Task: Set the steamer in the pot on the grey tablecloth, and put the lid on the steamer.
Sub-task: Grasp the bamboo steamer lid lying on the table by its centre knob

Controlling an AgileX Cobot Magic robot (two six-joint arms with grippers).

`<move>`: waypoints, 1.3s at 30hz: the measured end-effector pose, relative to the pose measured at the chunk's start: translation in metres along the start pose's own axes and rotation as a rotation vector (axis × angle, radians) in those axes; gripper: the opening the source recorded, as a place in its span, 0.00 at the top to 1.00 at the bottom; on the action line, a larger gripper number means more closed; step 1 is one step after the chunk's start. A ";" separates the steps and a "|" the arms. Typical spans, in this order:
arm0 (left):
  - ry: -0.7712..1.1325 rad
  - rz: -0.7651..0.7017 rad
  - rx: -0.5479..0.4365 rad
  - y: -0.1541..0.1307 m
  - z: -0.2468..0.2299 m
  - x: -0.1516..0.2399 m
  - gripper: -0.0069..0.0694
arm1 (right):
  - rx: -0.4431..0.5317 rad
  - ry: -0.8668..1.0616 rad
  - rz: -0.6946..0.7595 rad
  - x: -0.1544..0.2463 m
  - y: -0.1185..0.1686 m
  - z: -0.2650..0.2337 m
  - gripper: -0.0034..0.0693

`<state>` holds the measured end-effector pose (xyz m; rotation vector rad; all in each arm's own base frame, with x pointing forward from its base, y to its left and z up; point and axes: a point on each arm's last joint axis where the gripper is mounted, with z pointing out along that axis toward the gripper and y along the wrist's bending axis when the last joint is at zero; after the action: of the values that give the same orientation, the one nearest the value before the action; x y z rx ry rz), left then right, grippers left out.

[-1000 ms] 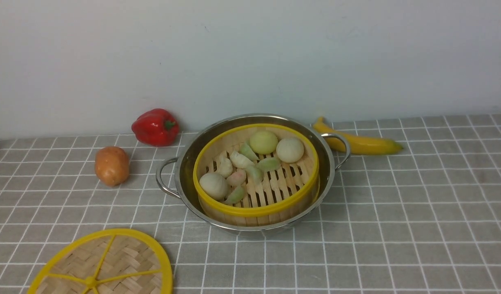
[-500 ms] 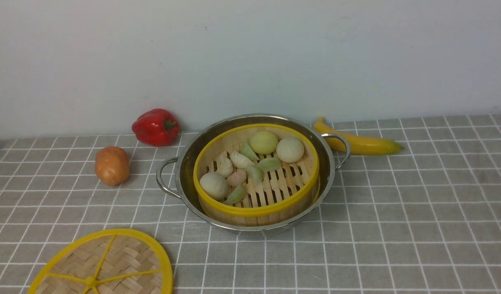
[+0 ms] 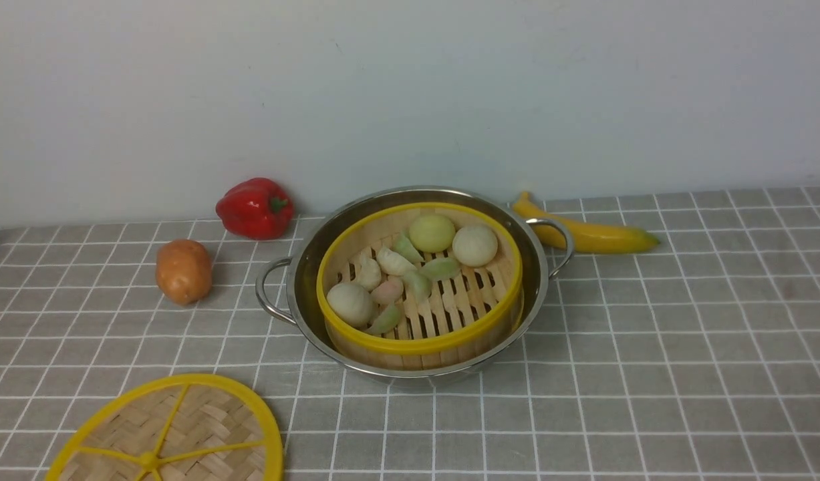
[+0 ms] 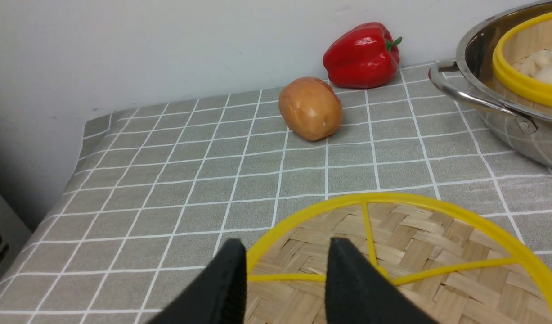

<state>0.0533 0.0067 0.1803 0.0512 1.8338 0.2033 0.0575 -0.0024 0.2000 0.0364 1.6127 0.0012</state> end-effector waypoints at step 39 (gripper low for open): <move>0.000 0.000 0.000 0.000 0.000 0.000 0.59 | 0.040 0.119 0.049 0.011 -0.003 -0.001 0.63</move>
<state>0.0533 0.0067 0.1803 0.0512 1.8338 0.2033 0.0558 -0.0055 0.1886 0.1089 1.7304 0.0094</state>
